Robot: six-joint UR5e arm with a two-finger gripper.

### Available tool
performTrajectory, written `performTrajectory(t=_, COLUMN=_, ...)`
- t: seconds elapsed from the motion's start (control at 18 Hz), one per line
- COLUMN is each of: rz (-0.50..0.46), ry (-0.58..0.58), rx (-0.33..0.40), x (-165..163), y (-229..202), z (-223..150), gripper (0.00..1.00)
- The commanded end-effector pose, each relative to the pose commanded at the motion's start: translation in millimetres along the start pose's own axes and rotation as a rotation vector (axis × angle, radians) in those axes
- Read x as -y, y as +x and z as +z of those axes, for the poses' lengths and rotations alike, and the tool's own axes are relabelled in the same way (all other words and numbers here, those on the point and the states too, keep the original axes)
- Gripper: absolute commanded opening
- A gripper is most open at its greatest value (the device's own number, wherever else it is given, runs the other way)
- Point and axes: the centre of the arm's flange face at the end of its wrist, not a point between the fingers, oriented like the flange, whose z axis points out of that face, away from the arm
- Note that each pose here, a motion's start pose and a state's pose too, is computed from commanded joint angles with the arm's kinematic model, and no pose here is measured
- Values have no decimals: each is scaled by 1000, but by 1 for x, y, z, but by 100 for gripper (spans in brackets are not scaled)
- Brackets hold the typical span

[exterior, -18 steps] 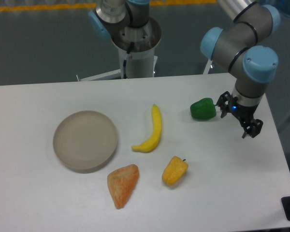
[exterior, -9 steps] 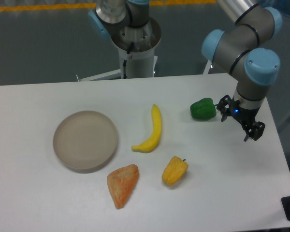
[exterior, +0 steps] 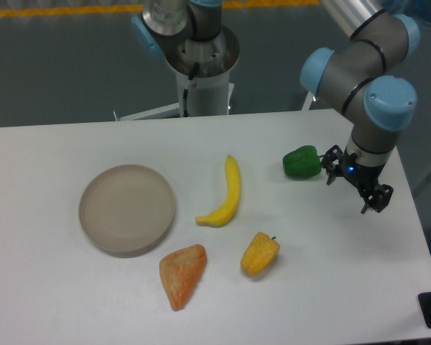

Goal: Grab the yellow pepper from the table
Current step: 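Move the open gripper over the yellow pepper and lower onto it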

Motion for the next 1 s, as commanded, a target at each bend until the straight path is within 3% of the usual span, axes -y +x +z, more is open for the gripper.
performTrajectory(t=0.11, rz=-28, ry=2, rx=-6, x=19, y=6, z=3, gripper=100)
performTrajectory(t=0.28, rz=-193, ry=13, rx=6, x=58, y=10, z=9, gripper=100)
performTrajectory(t=0.44, rz=-251, ry=24, rx=15, x=95, y=17, z=20, gripper=100)
performTrajectory(t=1.0, rz=-254, ry=25, rx=-8, x=161, y=37, z=57, gripper=100)
